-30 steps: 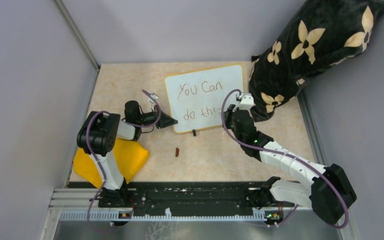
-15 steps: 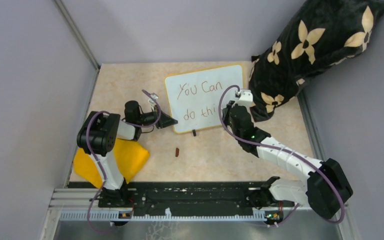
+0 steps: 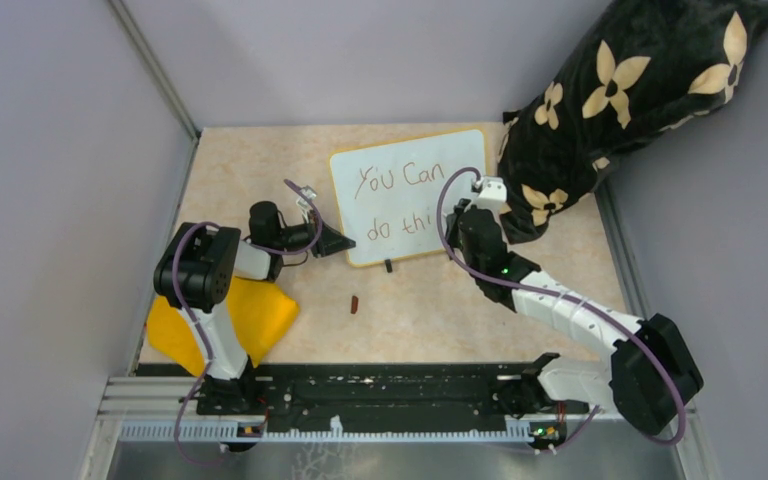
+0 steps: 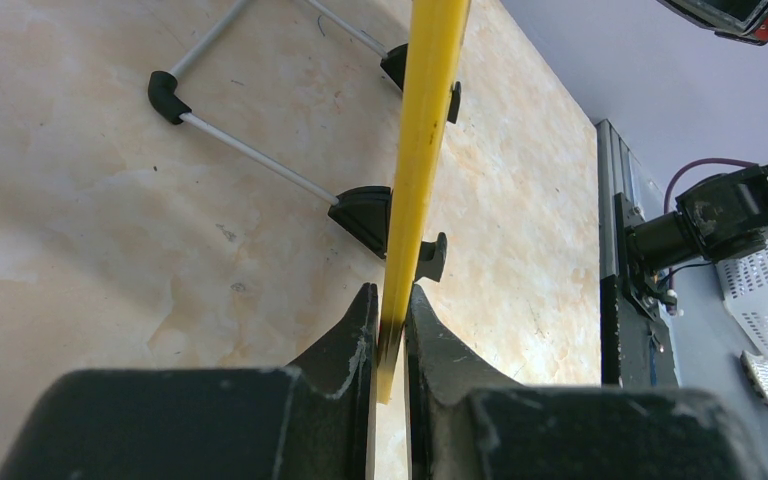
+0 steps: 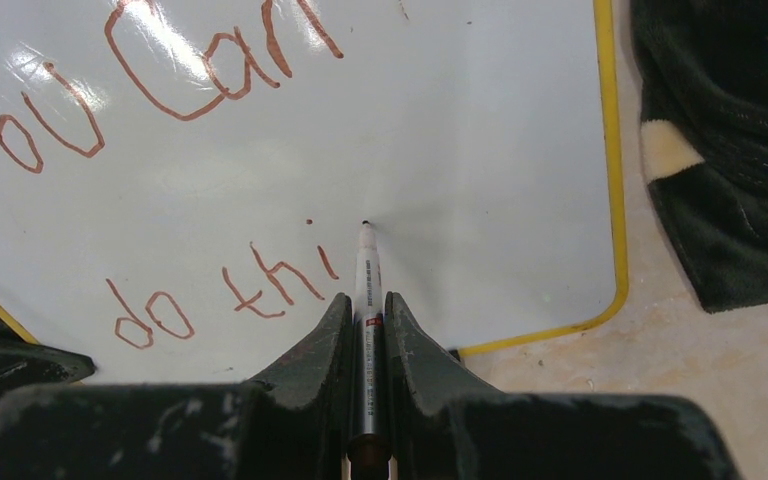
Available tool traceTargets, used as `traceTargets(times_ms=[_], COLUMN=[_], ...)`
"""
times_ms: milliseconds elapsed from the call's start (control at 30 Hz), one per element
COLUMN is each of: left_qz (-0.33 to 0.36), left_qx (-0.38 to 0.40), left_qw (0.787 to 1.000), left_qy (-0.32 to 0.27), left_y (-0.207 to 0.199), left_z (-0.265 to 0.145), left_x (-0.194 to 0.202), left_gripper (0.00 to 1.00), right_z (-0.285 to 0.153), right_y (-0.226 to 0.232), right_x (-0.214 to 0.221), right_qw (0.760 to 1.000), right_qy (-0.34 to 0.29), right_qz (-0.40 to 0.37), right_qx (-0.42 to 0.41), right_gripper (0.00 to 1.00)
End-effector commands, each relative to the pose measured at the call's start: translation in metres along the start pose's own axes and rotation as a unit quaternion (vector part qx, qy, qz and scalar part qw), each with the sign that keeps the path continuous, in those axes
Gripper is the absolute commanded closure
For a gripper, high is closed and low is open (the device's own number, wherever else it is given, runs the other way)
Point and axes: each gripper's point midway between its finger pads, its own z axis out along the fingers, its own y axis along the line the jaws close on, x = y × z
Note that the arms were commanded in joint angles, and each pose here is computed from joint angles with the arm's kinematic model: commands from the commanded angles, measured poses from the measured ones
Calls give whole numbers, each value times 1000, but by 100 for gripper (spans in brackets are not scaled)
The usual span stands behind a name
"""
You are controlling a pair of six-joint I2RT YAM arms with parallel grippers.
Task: Write a sentence on the whiteboard
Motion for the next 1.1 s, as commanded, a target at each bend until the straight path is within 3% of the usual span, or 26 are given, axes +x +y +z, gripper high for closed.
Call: traceTargets(times_ms=[0, 367, 1067], left_qz=[-9, -8, -8], left_qx=[-11, -11, -10], left_qw=[1000, 1000, 1000], left_qy=[9, 8, 8], left_y=[2, 2, 1], left_z=[2, 2, 3], left_x=[5, 4, 4], left_gripper=[100, 100, 100], right_z=[5, 6, -2], right_y=[15, 23, -9], right_x=[-30, -15, 5], right_qw=[999, 999, 1000], right_qy=[-33, -10, 6], right_qz=[17, 14, 1], right_qx=[-20, -48, 5], right_gripper=[100, 100, 100])
